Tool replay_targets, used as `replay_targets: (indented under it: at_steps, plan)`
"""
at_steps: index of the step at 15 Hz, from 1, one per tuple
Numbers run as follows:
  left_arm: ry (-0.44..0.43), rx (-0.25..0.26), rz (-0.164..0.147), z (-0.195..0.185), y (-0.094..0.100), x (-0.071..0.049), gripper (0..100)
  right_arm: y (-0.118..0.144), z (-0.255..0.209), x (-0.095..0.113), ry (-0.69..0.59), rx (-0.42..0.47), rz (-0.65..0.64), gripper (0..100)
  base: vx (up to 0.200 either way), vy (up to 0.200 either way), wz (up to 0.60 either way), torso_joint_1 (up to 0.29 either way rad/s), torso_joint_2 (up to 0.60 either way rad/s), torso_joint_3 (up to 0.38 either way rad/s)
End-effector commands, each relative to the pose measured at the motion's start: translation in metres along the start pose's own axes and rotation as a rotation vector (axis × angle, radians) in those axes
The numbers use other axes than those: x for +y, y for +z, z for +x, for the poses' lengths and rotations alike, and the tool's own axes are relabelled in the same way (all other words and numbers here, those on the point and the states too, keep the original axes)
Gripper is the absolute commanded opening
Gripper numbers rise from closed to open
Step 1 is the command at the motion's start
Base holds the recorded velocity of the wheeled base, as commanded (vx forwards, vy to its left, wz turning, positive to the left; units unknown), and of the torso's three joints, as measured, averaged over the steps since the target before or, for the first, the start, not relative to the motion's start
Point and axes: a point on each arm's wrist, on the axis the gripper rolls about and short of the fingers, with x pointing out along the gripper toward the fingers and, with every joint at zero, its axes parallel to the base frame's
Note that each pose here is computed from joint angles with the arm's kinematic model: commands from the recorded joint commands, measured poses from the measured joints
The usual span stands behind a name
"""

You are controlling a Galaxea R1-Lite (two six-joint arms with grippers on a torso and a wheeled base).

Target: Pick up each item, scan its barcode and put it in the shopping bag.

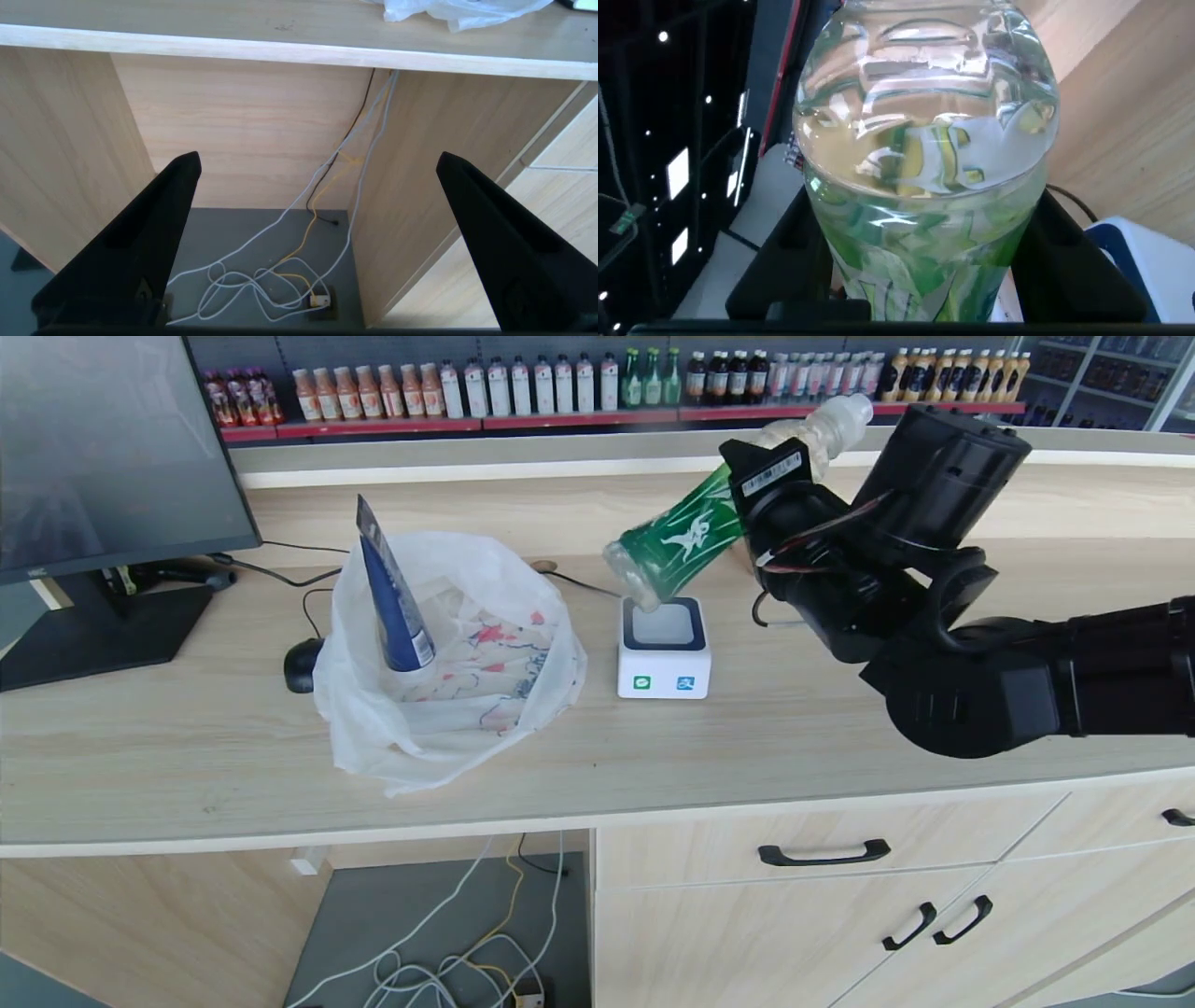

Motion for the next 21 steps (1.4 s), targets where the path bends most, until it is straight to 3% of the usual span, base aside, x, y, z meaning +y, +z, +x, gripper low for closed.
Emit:
replay_targets:
  at_steps: [1,2,3,6,7,10,16,21]
  plan:
    - [0.000,0.002,0.000,0.000,0.000,0.000,100,-0.006,-0.018,0.023,0.071,0.013,-0.203,0,0.000,0.000,0.00,0.000,0.00,0.000]
    - [0.000,0.000,0.000,0.000,0.000,0.000,100,-0.010,-0.021,0.029,0.105,0.004,-0.236,0,0.000,0.000,0.00,0.000,0.00,0.000]
    - [0.000,0.002,0.000,0.000,0.000,0.000,100,-0.023,-0.032,0.041,0.177,-0.016,-0.365,0,0.000,0.000,0.00,0.000,0.00,0.000]
    - [0.000,0.002,0.000,0.000,0.000,0.000,100,-0.035,-0.053,0.041,0.237,-0.056,-0.565,0,0.000,0.000,0.00,0.000,0.00,0.000]
    - [0.000,0.000,0.000,0.000,0.000,0.000,100,-0.028,-0.055,0.044,0.314,-0.108,-0.671,0,0.000,0.000,0.00,0.000,0.00,0.000]
    - [0.000,0.000,0.001,0.000,0.000,0.000,100,-0.005,-0.046,0.031,0.509,-0.120,-0.866,0,0.000,0.000,0.00,0.000,0.00,0.000]
    - [0.000,0.002,0.000,0.000,0.000,0.000,100,0.002,-0.062,0.003,0.574,-0.103,-0.915,0,0.000,0.000,0.00,0.000,0.00,0.000]
    - [0.000,0.002,0.000,0.000,0.000,0.000,100,0.015,-0.069,-0.028,0.506,-0.124,-0.942,0,0.000,0.000,0.00,0.000,0.00,0.000]
